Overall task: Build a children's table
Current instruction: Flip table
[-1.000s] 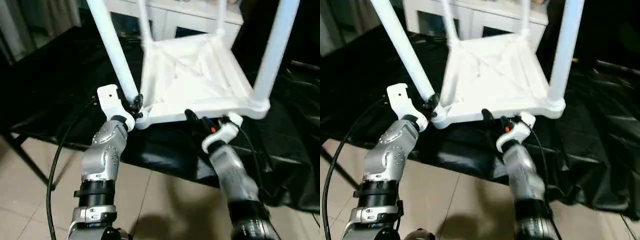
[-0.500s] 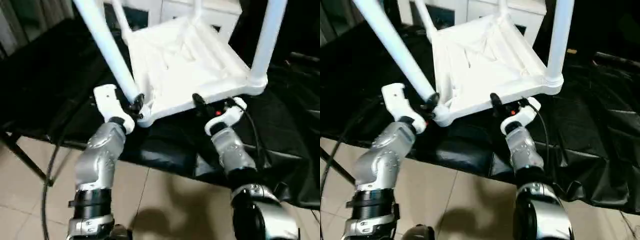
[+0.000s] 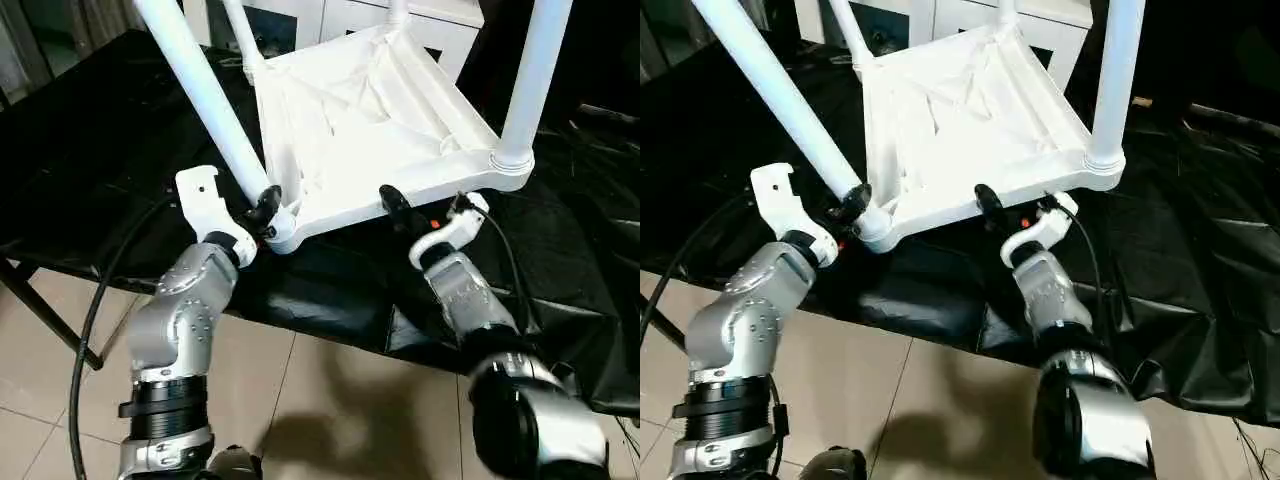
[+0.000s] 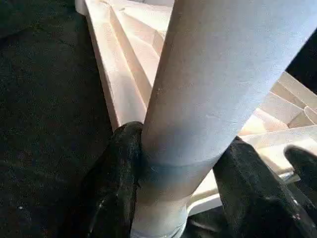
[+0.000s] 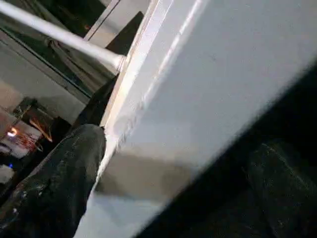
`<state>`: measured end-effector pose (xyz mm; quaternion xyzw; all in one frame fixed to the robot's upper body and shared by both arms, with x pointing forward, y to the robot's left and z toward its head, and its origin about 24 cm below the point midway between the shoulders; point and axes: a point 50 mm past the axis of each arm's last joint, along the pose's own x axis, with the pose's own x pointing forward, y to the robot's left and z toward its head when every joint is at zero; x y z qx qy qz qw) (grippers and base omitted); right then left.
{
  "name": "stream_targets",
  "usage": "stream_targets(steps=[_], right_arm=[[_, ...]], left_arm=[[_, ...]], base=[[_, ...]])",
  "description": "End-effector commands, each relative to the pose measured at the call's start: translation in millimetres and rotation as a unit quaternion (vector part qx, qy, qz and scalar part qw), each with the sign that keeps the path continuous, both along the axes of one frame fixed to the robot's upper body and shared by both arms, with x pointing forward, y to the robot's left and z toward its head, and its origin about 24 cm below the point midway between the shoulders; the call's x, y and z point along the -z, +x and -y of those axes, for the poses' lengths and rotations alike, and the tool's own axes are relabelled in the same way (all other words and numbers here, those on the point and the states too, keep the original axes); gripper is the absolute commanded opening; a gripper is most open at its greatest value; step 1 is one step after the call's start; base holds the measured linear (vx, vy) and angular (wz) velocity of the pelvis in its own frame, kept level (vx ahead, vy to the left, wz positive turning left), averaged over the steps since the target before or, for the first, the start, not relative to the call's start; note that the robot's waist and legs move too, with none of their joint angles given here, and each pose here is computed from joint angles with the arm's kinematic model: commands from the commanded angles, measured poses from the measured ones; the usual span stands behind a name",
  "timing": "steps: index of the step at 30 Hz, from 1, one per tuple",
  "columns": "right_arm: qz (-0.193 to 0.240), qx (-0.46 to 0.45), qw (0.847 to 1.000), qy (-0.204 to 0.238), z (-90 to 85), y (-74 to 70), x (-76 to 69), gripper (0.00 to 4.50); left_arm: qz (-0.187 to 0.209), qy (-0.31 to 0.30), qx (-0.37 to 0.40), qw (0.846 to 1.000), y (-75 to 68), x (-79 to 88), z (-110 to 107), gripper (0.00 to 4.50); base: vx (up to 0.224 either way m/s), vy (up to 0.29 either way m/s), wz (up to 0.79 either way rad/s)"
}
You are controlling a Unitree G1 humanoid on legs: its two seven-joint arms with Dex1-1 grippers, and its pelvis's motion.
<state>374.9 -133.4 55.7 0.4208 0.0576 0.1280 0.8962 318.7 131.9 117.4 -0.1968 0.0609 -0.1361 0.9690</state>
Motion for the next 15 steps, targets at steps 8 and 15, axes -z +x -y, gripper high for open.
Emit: stream_targets(steps=[8, 15], right_arm=[[0.022, 0.012, 0.999, 0.038, 3.4, 6.5, -11.6, 4.50], [0.019, 0.028, 0.998, 0.056, 7.3, 6.3, -9.9, 4.10]], left_arm=[[0.003, -0.044, 0.121, 0.992, -9.2, -1.0, 25.4, 2.01], [0.004, -0.041, 0.119, 0.992, -8.9, -1.3, 24.5, 2.01]], base=[[0.000, 0.000, 0.00], [0.000, 0.000, 0.00]])
